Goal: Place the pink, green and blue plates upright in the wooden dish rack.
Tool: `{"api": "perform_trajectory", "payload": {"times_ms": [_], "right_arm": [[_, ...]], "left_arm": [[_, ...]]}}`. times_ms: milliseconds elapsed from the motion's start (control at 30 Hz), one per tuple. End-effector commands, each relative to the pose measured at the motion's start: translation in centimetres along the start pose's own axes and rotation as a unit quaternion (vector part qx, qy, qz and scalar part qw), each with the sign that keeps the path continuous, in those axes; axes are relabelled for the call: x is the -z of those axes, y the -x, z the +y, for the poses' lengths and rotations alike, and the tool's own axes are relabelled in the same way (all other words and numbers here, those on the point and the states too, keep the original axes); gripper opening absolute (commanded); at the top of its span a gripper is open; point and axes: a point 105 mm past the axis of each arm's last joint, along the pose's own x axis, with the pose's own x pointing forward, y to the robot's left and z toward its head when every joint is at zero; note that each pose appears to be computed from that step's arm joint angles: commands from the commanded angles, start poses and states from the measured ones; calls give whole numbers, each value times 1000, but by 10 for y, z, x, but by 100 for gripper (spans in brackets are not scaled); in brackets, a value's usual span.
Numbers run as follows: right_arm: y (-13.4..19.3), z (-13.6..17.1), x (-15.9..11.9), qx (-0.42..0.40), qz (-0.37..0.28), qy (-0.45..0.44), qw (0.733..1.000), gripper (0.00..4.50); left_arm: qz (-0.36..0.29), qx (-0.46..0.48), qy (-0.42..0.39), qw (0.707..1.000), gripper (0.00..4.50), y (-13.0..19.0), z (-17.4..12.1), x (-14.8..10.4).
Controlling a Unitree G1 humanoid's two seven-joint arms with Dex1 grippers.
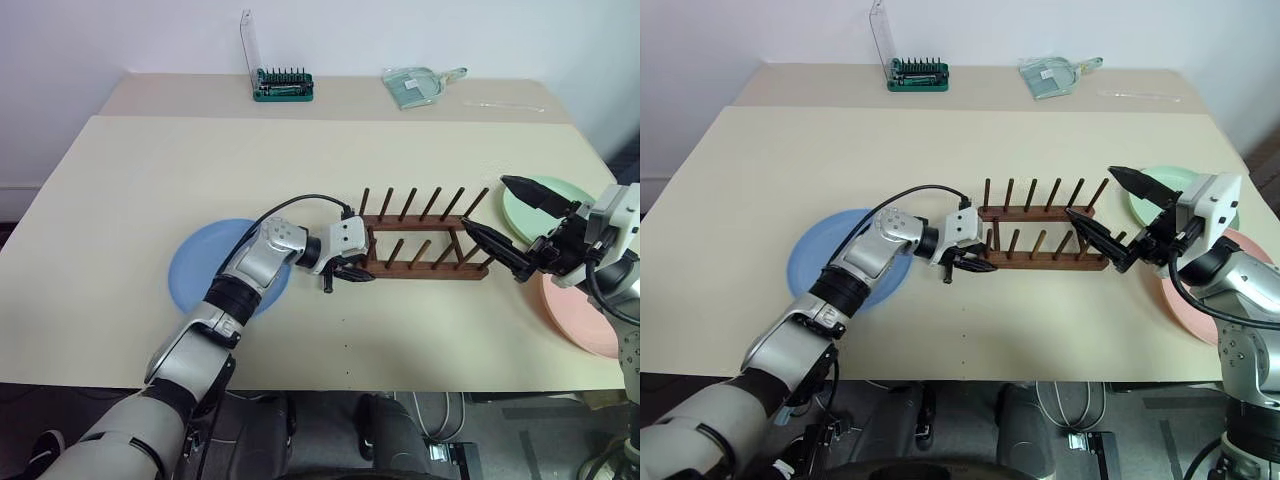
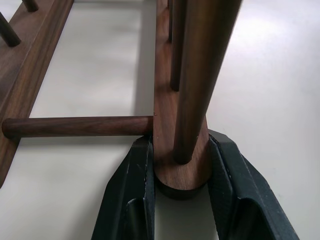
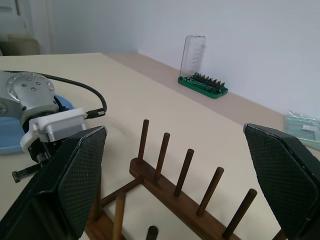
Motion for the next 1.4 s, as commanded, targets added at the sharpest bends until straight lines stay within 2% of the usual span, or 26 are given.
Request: {"api": "perform_trajectory", "payload": {"times_ms": [33,133,167,333,467,567,667,800,900,967,1033,1133,1233,1400], "right_arm": [[-1,3,-10,-7,-14,16,1000,450],[-1,3,-10,-9,-14,13,1000,450],[0,3,-10,-9,-14,12,1000,450],[-1,2,-10,-13,-19,1,1000,450],[-2,2,-10,-27,-27,-35,999,450],[1,2,-8,-47,-24,-79,995,369],[7,11,-4,-85,1,-90,992,210],[16,23,1,-120,35,-85,989,12],[21,26,13,-131,84,-69,985,1],[26,28,30,-138,146,-42,979,1],[34,30,51,-146,211,-14,966,1],[36,26,73,-132,264,35,955,1],[38,25,87,-130,299,76,942,1],[30,12,100,-105,315,124,935,1]], "left_arm": [[-24,-18,-23,999,273,4,8,-19],[-40,-45,-18,998,419,13,18,-27],[-53,-45,-6,998,443,19,20,-32],[-65,-46,11,997,443,55,23,-49],[-130,-46,34,990,443,89,21,-81],[-185,-21,69,980,367,109,14,-102],[-217,18,83,973,214,119,0,-113],[-196,90,99,971,13,106,-30,-108],[-161,99,82,979,2,87,-40,-99],[-148,110,92,978,2,79,-44,-97],[-100,94,55,989,2,69,-43,-84],[-32,75,2,997,2,44,-45,-64],[-15,88,-15,996,2,29,-54,-58],[14,58,-70,996,2,7,-54,-40]]}}
